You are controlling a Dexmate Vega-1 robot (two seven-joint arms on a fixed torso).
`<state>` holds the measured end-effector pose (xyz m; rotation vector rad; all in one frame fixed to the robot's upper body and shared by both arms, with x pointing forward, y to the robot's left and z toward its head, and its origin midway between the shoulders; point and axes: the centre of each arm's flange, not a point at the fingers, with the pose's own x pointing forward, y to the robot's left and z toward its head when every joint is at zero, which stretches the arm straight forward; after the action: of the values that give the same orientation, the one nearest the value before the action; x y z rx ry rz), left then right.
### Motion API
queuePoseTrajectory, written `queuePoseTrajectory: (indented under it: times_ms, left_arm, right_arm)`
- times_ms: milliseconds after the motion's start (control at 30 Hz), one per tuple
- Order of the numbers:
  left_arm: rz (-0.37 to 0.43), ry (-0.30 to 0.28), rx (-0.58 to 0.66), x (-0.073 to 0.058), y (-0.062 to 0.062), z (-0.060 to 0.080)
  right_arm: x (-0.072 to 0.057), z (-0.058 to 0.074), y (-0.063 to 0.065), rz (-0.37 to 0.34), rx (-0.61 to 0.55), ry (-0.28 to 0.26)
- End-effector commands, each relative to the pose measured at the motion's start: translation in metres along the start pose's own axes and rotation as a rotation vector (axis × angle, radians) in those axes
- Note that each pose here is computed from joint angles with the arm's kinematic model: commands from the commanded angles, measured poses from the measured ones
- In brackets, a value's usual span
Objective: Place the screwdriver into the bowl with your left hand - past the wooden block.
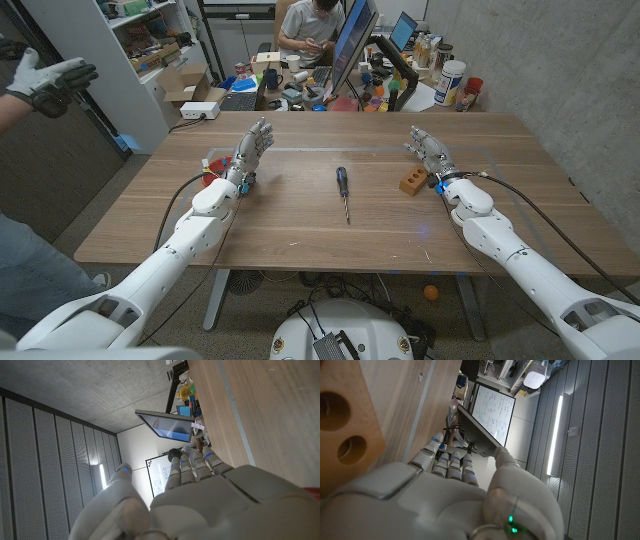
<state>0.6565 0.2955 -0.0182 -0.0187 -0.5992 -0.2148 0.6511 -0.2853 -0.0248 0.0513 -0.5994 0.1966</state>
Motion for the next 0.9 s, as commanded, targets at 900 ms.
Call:
queuePoseTrajectory:
  times_ms: [900]
  left_arm:
    - [-0.136,0.063,0.205,0.001,-0.007,0.013]
  right_arm:
    - [-0.040,0.012,-0.002,-0.058,-0.034,-0.034]
